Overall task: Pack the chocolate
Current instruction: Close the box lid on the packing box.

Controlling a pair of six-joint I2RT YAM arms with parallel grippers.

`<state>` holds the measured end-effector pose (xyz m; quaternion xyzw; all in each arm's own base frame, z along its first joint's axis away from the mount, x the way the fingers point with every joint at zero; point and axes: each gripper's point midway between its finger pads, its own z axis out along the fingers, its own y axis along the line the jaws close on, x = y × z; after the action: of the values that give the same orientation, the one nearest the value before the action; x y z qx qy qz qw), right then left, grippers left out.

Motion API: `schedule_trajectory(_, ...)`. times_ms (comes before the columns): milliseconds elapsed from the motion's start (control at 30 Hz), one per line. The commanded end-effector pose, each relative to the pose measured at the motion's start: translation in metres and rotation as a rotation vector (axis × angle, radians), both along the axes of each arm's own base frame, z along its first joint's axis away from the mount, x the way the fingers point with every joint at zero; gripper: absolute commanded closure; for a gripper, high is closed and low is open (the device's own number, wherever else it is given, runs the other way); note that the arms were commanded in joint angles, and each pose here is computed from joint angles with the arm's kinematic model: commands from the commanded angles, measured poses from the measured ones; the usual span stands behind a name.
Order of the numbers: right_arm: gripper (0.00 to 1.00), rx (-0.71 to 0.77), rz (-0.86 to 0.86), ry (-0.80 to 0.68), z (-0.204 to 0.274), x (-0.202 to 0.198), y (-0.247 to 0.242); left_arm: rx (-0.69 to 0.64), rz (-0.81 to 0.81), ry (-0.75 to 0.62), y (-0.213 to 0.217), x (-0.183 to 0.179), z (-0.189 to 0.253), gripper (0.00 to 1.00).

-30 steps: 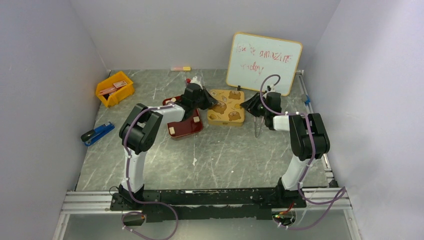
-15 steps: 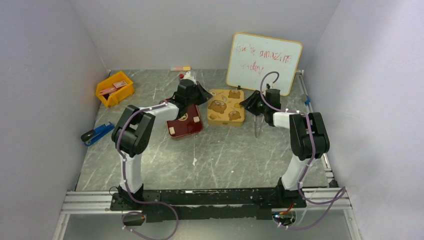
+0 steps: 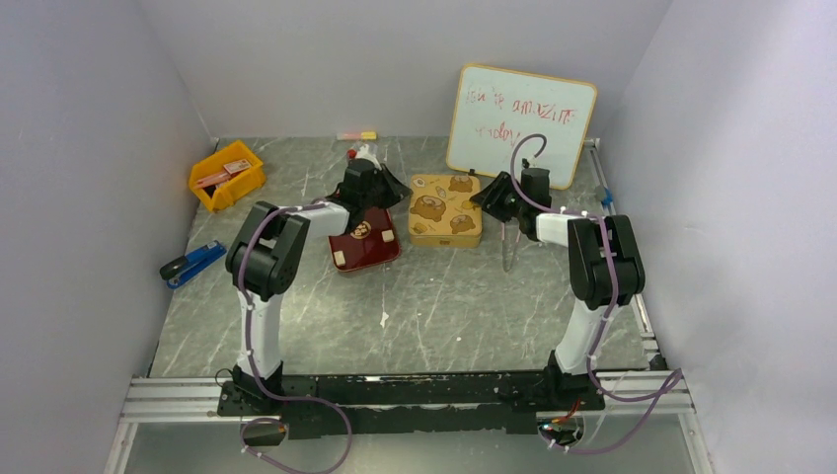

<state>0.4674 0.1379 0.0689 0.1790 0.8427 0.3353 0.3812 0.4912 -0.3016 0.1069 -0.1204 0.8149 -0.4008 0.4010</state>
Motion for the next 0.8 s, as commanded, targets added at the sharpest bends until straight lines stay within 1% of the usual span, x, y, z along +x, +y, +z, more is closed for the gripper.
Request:
schedule_trajectory(0,0.52,-0.027,-0.003,-0.013,-0.002,0.011,-0.003,-0.041,-0.043,-0.028,-0.013,0.009,0.007,0.86)
schedule_trajectory(267,0.52,-0.032,-0.006,-0.010,-0.004,0.009,-0.005,-0.060,-0.054,-0.012,-0.015,0.012,-0.002,0.86)
schedule_trajectory(767,0.52,-0.022,0.006,0.027,-0.021,0.001,-0.005,-0.055,-0.077,0.007,-0.023,0.017,-0.010,0.84)
